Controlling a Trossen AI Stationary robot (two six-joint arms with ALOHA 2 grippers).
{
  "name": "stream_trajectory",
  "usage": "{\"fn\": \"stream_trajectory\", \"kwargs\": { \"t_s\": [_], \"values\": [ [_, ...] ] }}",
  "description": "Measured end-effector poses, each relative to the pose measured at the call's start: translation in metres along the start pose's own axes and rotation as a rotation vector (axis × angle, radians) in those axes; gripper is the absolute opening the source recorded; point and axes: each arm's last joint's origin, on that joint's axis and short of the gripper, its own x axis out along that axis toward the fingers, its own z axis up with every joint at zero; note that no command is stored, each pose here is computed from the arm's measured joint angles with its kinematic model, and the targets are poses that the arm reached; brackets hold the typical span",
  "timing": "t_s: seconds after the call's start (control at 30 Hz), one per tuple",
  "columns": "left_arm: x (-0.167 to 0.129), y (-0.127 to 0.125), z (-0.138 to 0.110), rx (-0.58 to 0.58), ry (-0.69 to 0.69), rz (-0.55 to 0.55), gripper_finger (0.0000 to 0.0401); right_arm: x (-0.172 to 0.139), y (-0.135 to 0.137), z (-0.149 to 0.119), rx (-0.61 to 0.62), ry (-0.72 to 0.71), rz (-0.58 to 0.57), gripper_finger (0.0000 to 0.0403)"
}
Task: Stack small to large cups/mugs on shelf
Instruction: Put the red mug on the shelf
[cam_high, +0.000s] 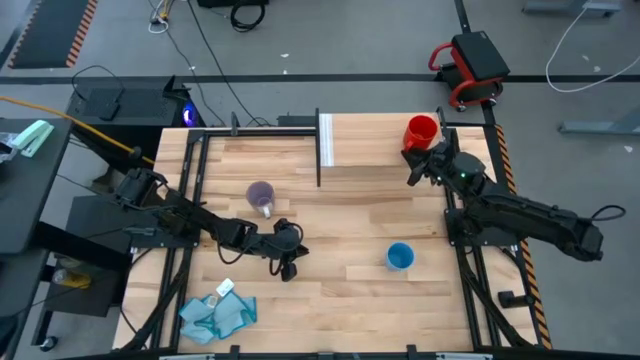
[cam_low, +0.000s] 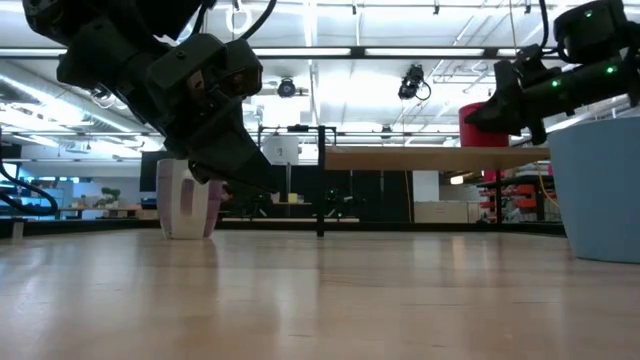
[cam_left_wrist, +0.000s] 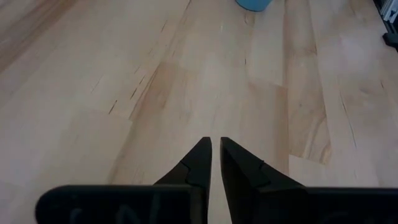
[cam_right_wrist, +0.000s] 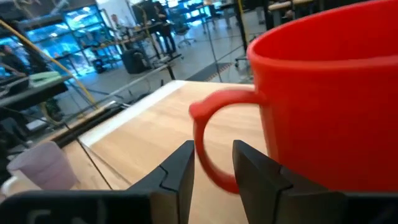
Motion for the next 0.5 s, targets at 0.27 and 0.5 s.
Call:
{"fn": "stream_trajectory", "kwargs": {
  "t_s": [0.27, 0.5],
  "values": [
    [0.000, 0.000, 0.000, 0.002, 0.000, 0.000, 0.0044, -0.004, 0.012, -0.004, -0.052, -0.018, -0.061, 0.0116],
    [0.000, 0.000, 0.000, 0.002, 0.000, 0.000, 0.0044, -0.008, 0.023, -0.009, -0.085, -0.026, -0.092, 0.0116]
  ]
}}
